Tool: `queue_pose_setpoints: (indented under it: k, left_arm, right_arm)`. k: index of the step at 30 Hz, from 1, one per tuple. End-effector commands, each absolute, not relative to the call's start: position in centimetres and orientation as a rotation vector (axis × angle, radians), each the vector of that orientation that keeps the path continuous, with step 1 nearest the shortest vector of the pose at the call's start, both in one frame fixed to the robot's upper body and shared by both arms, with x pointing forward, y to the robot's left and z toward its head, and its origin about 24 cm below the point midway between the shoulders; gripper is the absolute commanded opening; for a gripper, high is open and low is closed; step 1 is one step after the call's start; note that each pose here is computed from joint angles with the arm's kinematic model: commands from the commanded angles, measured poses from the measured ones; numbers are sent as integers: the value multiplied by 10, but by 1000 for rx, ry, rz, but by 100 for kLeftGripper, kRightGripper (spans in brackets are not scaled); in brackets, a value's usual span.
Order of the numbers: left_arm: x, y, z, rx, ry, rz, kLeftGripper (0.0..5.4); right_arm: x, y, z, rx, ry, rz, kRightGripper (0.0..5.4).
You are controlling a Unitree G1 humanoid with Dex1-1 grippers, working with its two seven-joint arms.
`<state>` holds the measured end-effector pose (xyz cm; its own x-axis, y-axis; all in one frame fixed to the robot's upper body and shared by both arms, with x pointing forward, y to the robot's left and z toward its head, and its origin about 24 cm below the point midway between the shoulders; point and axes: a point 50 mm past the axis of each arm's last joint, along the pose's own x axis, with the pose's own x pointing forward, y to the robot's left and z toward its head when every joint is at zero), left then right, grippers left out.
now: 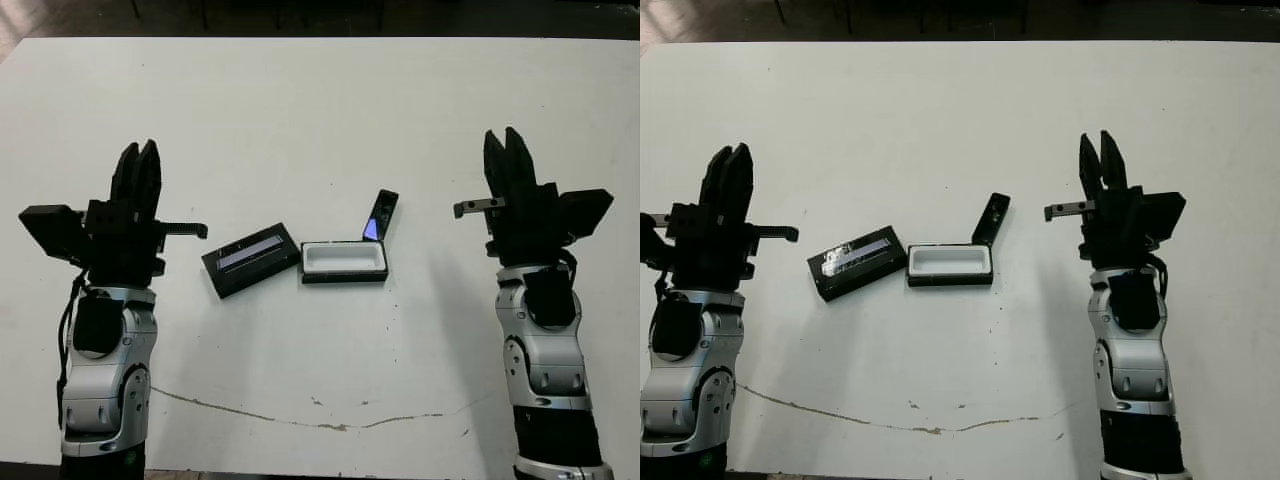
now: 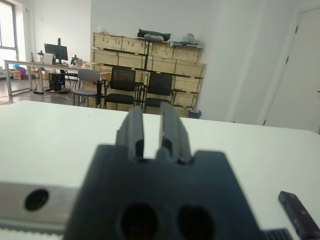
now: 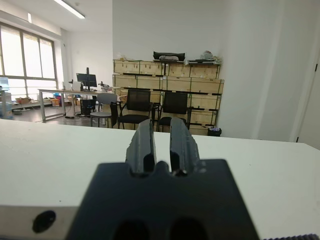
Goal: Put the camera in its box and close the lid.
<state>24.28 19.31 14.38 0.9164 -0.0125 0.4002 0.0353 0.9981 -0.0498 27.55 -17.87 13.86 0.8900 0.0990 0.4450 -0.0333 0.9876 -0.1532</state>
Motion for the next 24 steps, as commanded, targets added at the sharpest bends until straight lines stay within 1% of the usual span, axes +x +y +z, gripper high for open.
queue_pose_setpoints:
  k: [1, 9, 11, 13, 16, 19, 22, 24]
  left_arm:
    - [242, 194, 137, -35, -367, -23, 3]
    - [246, 190, 135, -45, -354, -29, 3]
    - [246, 189, 135, -37, -357, -29, 3]
    - [246, 189, 135, -33, -363, -30, 3]
    - [244, 188, 136, -36, -371, -31, 3]
    - [244, 186, 137, -49, -377, -35, 3]
    - [244, 184, 137, -36, -387, -38, 3]
    - [244, 183, 137, -29, -389, -36, 3]
  right_arm:
    - [274, -180, 133, -147, -434, 83, 0]
    - [281, -186, 133, -192, -408, 126, 0]
    - [284, -190, 137, -215, -405, 160, 0]
    - [291, -196, 149, -280, -398, 206, 0]
    - [306, -203, 174, -415, -367, 300, 0]
    - [327, -208, 197, -588, -305, 444, 0]
    - [352, -205, 211, -744, -242, 558, 0]
    - [364, -202, 216, -811, -195, 623, 0]
